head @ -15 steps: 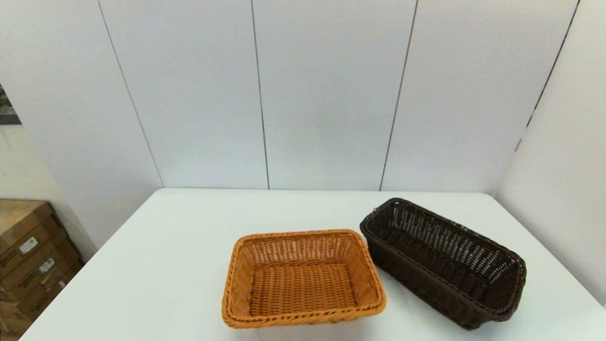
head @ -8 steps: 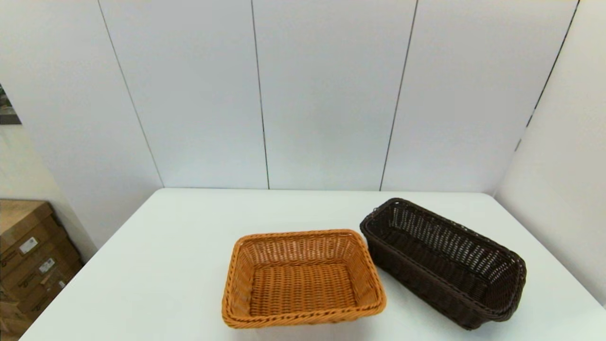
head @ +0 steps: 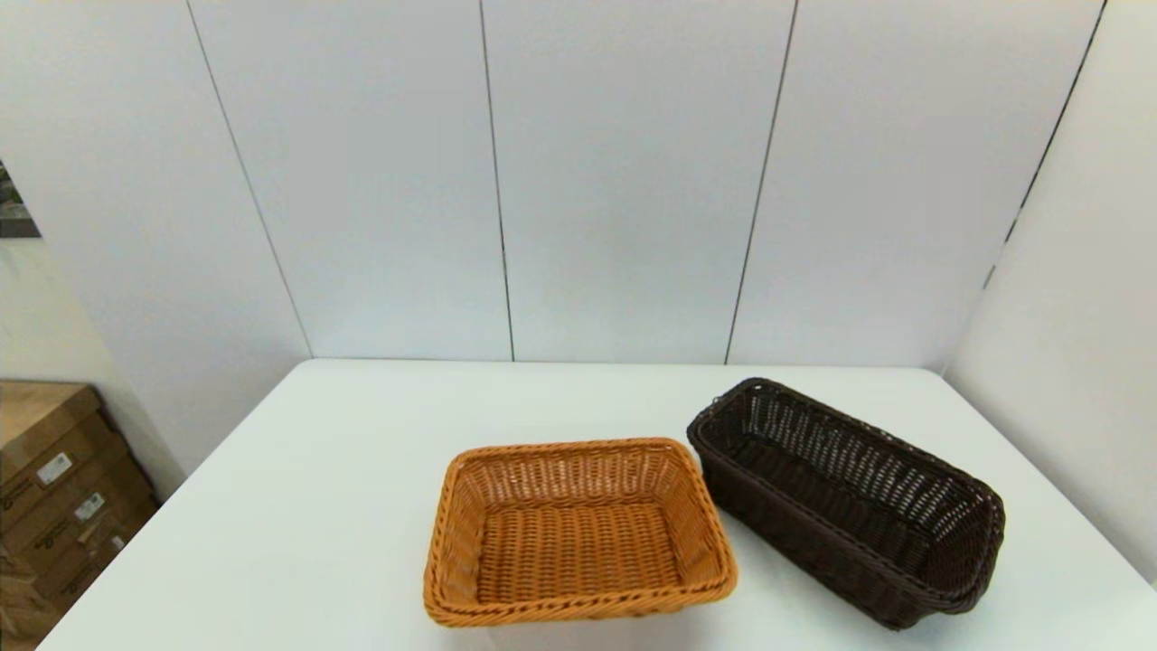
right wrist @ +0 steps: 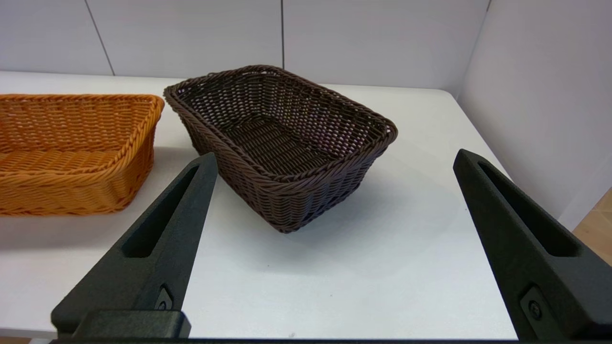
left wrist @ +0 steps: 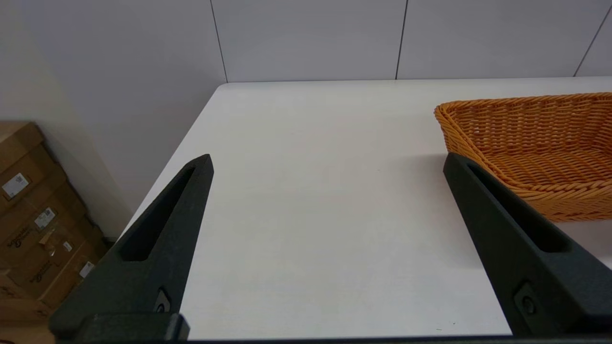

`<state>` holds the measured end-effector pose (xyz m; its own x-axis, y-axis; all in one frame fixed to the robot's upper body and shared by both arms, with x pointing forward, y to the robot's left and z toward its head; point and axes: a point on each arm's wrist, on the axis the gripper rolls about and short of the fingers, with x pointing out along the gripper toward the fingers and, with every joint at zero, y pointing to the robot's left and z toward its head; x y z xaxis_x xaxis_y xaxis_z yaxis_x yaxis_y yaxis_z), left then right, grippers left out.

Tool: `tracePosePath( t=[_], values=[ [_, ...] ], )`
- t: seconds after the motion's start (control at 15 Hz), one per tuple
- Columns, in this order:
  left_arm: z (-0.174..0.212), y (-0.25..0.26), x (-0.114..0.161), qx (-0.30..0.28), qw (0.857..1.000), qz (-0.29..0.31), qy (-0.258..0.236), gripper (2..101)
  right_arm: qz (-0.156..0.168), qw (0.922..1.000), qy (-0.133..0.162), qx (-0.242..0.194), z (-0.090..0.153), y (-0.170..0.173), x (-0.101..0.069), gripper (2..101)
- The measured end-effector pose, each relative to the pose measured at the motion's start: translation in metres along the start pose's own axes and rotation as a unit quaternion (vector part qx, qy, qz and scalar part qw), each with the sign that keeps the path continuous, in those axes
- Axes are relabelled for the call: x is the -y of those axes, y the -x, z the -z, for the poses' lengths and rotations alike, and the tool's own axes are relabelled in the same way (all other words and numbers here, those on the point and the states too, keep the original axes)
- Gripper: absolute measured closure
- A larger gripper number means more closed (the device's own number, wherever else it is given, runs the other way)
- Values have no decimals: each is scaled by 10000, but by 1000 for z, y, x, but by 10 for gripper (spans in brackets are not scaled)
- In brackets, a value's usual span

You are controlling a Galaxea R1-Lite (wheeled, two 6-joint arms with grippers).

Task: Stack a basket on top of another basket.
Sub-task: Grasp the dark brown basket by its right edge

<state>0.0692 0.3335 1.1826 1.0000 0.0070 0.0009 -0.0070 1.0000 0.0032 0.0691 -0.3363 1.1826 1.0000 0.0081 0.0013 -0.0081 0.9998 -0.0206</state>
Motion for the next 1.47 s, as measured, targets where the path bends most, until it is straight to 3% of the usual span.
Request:
tracePosePath(
  t=[0.73,1.47],
  values=[
    [0,0,0,0,10000,0,2,54,-41,10000,71,-7,0,0,0,43],
    [0,0,0,0,10000,0,2,54,22,10000,-74,-2,0,0,0,43]
  ],
)
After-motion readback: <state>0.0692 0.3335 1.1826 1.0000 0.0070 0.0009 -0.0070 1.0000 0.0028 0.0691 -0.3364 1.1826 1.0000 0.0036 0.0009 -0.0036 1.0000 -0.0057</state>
